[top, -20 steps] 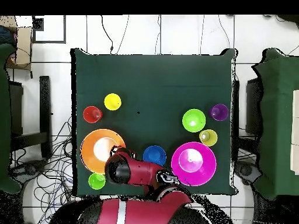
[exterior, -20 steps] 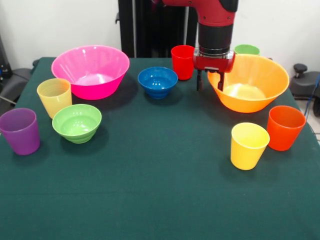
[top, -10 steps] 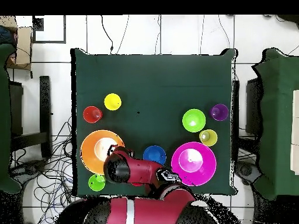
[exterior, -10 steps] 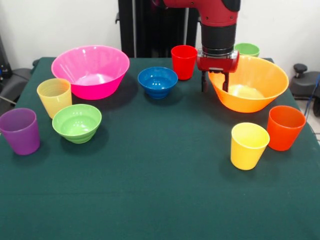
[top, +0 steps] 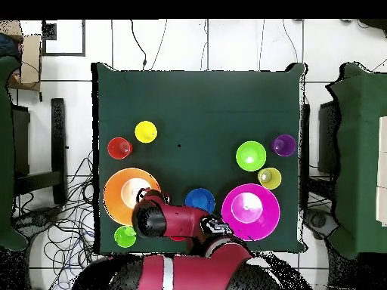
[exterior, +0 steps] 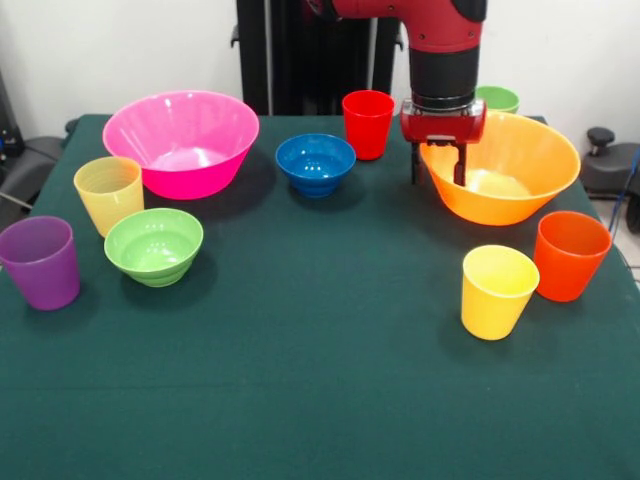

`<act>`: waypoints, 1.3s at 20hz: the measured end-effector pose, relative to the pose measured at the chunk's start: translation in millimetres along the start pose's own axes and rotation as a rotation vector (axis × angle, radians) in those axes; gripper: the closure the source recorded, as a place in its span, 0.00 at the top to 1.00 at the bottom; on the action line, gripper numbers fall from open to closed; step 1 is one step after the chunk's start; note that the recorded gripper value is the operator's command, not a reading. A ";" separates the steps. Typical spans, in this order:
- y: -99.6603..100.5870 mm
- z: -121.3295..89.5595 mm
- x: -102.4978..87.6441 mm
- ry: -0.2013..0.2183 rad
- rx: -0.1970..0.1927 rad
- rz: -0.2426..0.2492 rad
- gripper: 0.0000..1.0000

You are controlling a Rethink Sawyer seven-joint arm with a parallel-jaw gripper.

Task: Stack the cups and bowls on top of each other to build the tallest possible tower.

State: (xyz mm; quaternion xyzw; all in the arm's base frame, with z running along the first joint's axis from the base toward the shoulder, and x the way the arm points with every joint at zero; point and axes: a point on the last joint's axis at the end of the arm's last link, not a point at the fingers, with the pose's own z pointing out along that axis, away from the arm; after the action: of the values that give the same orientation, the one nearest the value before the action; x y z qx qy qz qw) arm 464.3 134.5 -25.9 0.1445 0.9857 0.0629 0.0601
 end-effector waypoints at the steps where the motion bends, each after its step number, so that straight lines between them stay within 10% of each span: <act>1: 1.3 0.2 0.2 -0.004 0.002 -0.005 1.00; 26: 18.0 3.4 -14.2 -0.082 -0.004 -0.059 1.00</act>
State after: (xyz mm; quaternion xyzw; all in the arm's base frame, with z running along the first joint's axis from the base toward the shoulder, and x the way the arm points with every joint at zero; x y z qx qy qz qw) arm 483.3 147.8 -25.2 0.1177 0.9861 0.0570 0.1025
